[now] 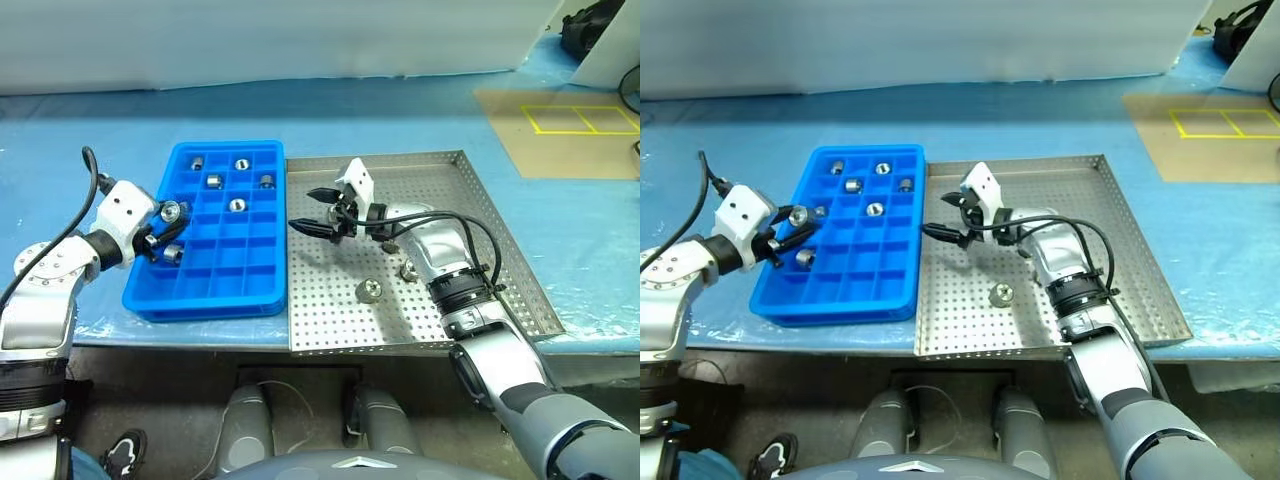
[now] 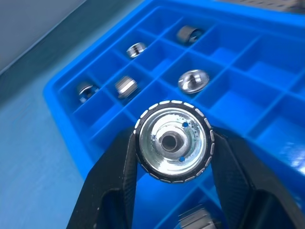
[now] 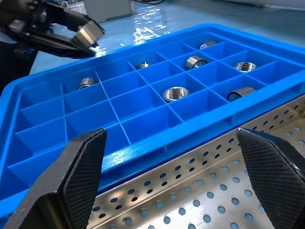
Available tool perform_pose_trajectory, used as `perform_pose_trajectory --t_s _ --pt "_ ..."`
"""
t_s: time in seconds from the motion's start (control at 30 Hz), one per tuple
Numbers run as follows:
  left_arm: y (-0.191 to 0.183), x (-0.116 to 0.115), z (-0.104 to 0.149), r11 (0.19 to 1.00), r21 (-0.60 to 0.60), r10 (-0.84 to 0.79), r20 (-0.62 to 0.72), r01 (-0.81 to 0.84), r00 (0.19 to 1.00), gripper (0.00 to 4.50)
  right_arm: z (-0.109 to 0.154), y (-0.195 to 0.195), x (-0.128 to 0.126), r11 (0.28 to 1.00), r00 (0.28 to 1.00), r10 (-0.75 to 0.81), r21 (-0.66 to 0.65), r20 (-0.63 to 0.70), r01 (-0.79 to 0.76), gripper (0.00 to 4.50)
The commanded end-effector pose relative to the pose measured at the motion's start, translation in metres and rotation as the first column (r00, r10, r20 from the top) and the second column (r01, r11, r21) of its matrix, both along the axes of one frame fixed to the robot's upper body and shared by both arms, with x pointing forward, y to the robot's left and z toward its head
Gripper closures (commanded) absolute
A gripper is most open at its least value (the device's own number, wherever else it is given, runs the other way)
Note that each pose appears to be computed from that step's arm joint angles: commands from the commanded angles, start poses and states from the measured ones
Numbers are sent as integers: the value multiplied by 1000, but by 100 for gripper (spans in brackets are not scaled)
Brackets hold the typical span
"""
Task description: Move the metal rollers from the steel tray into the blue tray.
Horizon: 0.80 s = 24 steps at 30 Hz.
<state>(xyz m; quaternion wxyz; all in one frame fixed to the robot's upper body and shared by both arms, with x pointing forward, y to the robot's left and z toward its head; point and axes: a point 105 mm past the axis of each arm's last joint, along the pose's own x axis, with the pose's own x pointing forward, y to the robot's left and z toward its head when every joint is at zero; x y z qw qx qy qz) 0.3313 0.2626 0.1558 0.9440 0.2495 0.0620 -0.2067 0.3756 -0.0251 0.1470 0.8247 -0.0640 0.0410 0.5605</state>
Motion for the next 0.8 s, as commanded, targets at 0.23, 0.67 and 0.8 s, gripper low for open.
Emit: perform_pose_trajectory --t_s 0.23,0.67,0.8 --pt "-17 35 -6 999 -29 18 28 -18 999 264 17 -1 -1 1000 998 22 3 63 -22 0" --pt "-17 21 -39 998 -1 -60 -146 61 988 208 12 -14 -5 999 998 -36 3 51 36 0" --pt "-15 29 -28 999 -4 -36 -115 36 993 91 11 -17 -4 999 997 -49 2 51 49 0"
